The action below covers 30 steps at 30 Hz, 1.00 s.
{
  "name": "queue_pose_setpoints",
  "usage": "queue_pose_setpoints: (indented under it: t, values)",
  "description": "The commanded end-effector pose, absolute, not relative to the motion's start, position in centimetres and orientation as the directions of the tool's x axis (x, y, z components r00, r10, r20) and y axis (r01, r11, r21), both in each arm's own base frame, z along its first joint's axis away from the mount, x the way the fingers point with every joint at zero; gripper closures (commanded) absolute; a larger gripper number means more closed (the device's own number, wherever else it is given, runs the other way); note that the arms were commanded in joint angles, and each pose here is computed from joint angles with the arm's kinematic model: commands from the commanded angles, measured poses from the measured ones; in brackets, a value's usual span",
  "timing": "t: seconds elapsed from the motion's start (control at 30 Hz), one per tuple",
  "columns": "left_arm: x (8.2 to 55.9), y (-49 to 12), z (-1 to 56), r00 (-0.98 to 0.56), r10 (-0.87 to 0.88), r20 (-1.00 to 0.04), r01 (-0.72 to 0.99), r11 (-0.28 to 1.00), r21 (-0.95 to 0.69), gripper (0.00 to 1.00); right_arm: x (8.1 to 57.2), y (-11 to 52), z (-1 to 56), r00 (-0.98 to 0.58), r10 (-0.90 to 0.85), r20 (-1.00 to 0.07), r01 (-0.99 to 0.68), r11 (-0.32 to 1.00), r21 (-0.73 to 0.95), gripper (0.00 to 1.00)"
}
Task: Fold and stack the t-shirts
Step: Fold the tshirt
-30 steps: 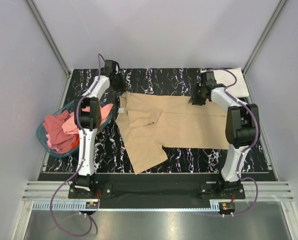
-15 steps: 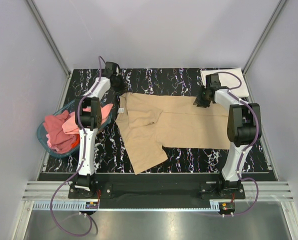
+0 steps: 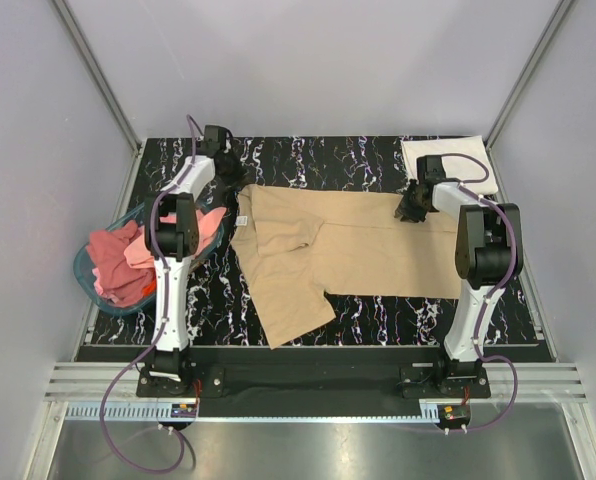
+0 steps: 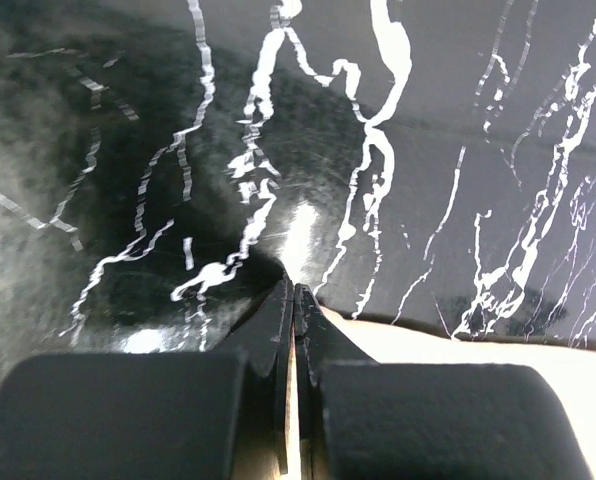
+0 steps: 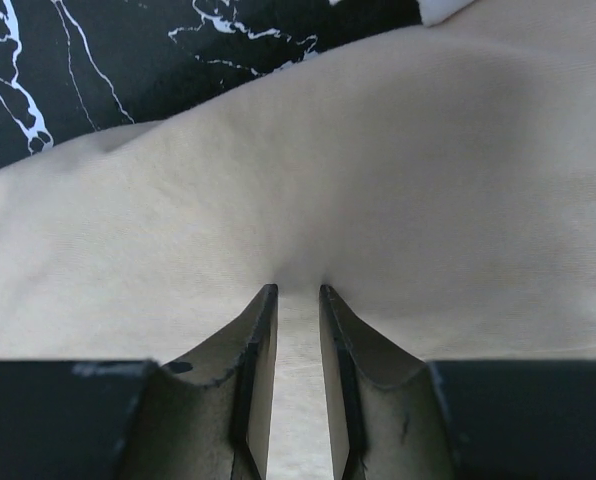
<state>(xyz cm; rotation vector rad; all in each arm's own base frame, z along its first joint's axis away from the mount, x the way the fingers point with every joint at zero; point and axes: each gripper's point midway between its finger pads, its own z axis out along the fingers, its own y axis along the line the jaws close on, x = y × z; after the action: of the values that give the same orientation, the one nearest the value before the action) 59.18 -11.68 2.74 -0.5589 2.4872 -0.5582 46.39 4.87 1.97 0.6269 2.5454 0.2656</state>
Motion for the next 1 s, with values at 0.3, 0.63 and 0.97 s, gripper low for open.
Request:
queue_pose_setpoints:
  t: [0.3,0.63,0.97]
  values:
    - [59.4,-8.0,5.0,-0.696,-0.572,-0.434,-0.377,0.805,-0.457,1.0,46.8,3.9,1.2,-0.748,0.498,-0.439,0.416,0.867,0.276,0.7]
    - [59.4,-7.4,6.6,-0.673,-0.605,-0.426,-0.394,0.78,-0.486,1.0,47.5,3.7,1.6,-0.736,0.505,-0.451,0.422,0.863,0.278,0.7]
    - [57.4,-8.1,14.3,-0.678,-0.529,-0.51,-0.249,0.818,-0.518,0.74,47.5,8.9,10.3,-0.698,0.559,-0.447,0.309,0.798,0.517,0.59]
